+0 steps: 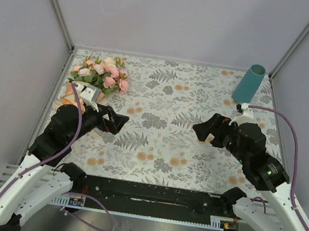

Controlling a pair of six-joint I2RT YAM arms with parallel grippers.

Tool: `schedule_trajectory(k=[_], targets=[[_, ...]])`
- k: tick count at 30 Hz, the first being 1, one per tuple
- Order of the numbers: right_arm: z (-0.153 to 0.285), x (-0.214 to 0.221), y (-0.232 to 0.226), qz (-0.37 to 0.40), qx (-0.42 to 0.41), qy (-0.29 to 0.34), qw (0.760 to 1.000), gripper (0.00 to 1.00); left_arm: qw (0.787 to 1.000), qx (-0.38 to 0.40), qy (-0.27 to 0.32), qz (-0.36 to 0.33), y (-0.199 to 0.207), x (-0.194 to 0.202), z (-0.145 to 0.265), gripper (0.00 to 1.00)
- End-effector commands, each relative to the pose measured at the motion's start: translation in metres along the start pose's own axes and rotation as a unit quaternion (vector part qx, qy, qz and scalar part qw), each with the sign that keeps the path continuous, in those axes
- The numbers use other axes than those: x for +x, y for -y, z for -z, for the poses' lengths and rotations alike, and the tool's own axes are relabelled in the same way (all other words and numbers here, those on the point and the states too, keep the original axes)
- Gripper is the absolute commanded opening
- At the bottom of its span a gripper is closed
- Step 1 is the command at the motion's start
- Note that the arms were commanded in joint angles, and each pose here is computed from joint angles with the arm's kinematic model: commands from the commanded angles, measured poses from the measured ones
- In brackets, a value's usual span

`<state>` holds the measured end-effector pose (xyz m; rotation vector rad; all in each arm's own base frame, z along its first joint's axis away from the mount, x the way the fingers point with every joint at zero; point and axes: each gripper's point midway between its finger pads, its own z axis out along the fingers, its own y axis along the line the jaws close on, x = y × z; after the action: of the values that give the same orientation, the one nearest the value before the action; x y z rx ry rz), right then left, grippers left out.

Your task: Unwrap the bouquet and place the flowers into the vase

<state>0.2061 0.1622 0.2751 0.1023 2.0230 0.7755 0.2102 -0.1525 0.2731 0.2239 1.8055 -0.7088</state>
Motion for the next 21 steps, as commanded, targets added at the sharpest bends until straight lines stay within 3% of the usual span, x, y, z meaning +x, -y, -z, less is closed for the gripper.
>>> schedule_trajectory(k=[1, 10, 13, 17, 21], targets=[[0.011, -0.023, -0.019, -0.001, -0.033, 0.037, 0.999, 0.99, 1.0, -0.001, 0.02, -0.003, 0.001, -0.011, -0.001, 0.99], [0.014, -0.023, -0.019, 0.005, -0.036, 0.04, 0.999, 0.99, 0.999, -0.042, 0.005, 0.004, -0.015, -0.003, -0.009, 0.99], [0.016, -0.024, -0.017, 0.013, -0.035, 0.045, 0.998, 0.99, 0.993, -0.119, 0.005, 0.024, -0.041, -0.001, -0.012, 0.99], [0.016, -0.027, -0.001, 0.025, -0.002, 0.067, 0.997, 0.99, 0.965, -0.259, 0.0, 0.042, -0.087, 0.001, -0.007, 0.99], [0.018, -0.027, 0.0, 0.043, -0.01, 0.073, 0.996, 0.99, 0.925, -0.376, -0.045, 0.025, -0.127, 0.008, -0.002, 0.99]])
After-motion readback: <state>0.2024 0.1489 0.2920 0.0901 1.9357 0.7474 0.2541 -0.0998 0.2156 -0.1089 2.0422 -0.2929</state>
